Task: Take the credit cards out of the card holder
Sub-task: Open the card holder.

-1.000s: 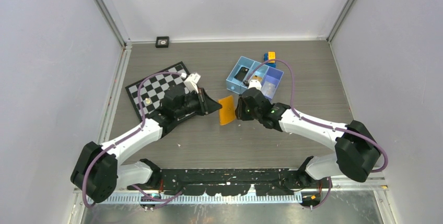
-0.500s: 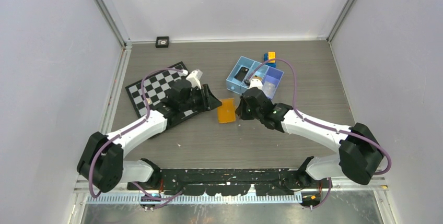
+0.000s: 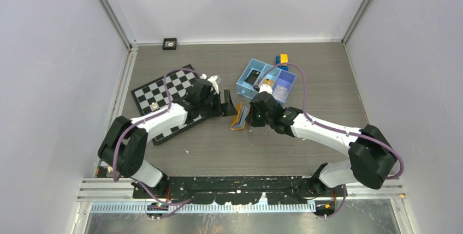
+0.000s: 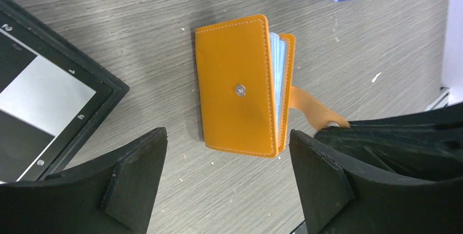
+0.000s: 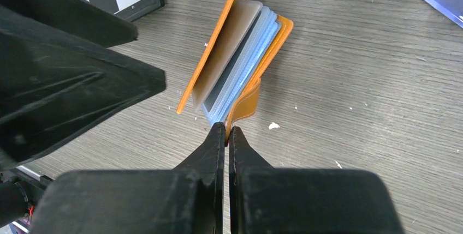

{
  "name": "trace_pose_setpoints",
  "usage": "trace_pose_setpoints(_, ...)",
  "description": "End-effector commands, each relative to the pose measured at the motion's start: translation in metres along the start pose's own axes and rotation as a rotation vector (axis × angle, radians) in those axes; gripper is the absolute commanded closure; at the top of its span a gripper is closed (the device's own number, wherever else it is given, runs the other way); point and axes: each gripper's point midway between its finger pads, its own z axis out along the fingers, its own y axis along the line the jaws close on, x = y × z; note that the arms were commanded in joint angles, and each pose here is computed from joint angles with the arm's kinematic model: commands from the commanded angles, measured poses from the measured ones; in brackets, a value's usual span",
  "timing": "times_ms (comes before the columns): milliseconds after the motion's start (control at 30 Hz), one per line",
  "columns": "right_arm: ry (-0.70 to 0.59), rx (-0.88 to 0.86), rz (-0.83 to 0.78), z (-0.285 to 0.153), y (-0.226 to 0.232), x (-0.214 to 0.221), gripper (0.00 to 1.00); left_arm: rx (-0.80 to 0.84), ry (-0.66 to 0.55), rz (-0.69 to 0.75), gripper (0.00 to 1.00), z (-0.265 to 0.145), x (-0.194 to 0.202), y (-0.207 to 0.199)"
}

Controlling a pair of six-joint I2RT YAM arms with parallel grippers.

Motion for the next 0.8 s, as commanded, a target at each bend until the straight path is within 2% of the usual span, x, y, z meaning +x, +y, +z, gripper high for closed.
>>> trace_pose_setpoints(0, -0.052, -0.047, 0.027, -0.004, 0.016, -0.024, 0.99, 0.007, 0.073, 0.033, 0.17, 0.009, 0.005, -0.003)
trace_pose_setpoints(167, -0.051, -0.048, 0.03, -0.004, 0.016, -0.024, 0.99, 0.043, 0.106, 0.034, 0.2, 0.018, 0.01, -0.007)
trace_pose_setpoints(300, -0.049, -0.053, 0.032, -0.004, 0.017, -0.024, 1.0, 0.107, 0.148, 0.04, 0.18, 0.022, 0.017, -0.016)
trace_pose_setpoints(467, -0.047, -0.053, 0.034, -0.003, 0.017, -0.024, 1.0, 0.215, 0.134, 0.053, 0.03, 0.019, 0.016, -0.035)
trace_pose_setpoints(533, -0.046, -0.054, 0.033, -0.003, 0.018, -0.024, 0.99, 0.266, 0.112, 0.054, 0.0, 0.016, 0.013, -0.044)
trace_pose_setpoints(633, -0.045, -0.054, 0.035, -0.003, 0.017, -0.023, 1.0, 0.221, 0.111, 0.055, 0.01, 0.019, 0.012, -0.037)
trace_pose_setpoints(767, -0.047, -0.053, 0.037, -0.004, 0.017, -0.024, 1.0, 0.113, 0.176, 0.031, 0.06, 0.031, 0.022, -0.016)
